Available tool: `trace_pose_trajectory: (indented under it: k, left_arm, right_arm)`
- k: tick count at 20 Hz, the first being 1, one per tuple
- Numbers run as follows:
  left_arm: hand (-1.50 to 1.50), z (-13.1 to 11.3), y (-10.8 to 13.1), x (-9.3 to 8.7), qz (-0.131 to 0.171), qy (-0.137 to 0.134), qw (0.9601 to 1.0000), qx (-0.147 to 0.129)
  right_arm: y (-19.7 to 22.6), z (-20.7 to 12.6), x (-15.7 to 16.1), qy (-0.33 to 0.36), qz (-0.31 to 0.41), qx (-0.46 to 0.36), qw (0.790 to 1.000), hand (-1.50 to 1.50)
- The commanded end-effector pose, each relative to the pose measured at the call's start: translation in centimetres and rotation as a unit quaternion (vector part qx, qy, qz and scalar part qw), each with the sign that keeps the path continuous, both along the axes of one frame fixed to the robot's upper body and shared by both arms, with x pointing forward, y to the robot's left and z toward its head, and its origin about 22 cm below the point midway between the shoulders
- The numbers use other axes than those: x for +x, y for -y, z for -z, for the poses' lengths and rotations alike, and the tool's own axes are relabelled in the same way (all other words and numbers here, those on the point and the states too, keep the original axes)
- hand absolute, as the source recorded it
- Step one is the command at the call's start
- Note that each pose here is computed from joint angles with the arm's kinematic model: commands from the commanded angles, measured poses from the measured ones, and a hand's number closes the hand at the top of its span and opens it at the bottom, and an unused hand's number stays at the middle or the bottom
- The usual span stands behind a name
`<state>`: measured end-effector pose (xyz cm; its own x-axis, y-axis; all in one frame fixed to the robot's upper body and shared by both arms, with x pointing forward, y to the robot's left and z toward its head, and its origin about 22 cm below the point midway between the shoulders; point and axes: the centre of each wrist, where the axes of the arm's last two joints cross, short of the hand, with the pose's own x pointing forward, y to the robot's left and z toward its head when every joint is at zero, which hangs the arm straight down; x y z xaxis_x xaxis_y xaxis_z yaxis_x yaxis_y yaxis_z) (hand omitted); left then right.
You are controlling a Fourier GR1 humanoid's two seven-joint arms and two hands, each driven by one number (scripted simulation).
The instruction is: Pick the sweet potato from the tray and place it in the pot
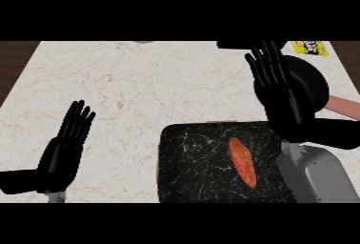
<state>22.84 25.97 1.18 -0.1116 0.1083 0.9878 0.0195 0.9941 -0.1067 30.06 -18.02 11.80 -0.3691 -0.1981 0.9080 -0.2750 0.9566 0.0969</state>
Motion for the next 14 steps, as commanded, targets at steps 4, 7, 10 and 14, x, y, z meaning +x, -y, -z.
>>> trace_pose_trajectory:
  k: [4,7,10,14]
  left_arm:
    - [0.0,-0.2,-6.6,0.6,-0.117,-0.091,0.9727,0.178]
    - [0.0,1.7,-8.8,-1.6,-0.125,-0.163,0.9567,0.206]
    - [0.0,0.9,-10.4,-1.1,-0.172,-0.212,0.934,0.23]
    - [0.0,0.1,-8.0,1.0,-0.165,-0.244,0.9266,0.234]
  right_arm:
    - [-0.4,4.0,-1.0,-0.093,0.003,-0.138,0.986,1.5]
    - [6.0,3.2,0.5,-0.029,0.116,-0.385,0.915,1.5]
    - [5.2,6.0,-1.1,-0.017,0.288,-0.277,0.917,-1.5]
    - [0.2,9.6,-6.6,0.016,0.276,-0.304,0.912,-1.5]
